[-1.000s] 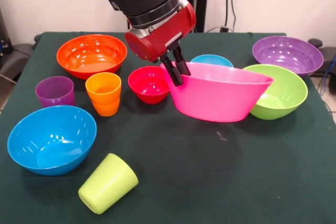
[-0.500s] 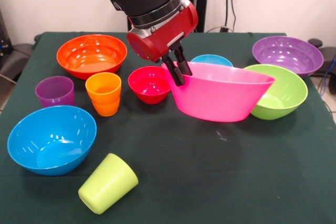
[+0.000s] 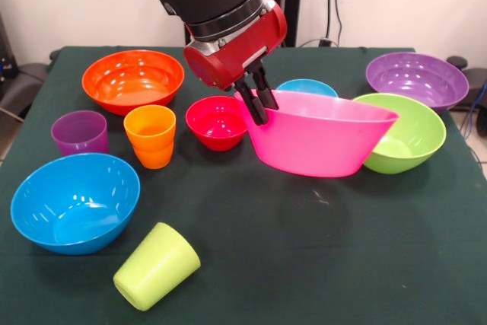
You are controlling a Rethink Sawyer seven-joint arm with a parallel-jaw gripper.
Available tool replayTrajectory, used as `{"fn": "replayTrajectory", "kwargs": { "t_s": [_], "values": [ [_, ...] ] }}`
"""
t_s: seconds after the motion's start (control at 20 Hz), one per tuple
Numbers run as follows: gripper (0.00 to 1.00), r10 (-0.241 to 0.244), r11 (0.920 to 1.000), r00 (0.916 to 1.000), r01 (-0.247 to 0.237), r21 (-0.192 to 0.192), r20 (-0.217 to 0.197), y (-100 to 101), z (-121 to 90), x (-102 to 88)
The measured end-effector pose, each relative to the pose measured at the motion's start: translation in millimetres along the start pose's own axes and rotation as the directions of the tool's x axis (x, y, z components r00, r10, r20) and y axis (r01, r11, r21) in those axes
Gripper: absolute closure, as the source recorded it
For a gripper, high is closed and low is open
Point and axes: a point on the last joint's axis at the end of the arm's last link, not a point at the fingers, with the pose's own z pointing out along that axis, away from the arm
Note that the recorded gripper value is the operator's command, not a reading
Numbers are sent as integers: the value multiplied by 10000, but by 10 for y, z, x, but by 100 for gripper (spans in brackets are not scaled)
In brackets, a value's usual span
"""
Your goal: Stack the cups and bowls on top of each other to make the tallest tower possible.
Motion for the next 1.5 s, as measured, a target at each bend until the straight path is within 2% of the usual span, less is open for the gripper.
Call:
{"fn": "replayTrajectory", "kwargs": {
  "t_s": [0.4, 0.7, 1.1, 1.5],
  "values": [
    [100, -41, 9999, 10000, 42, 157, -31, -18, -69, -6],
    [100, -184, 9975, 9997, 196, 679, -175, -59, -314, 3],
    [100, -288, 9936, 9990, 323, 1079, -342, -67, -528, 32],
    [100, -338, 9926, 9986, 383, 1152, -412, -46, -574, 42]
  ]
}}
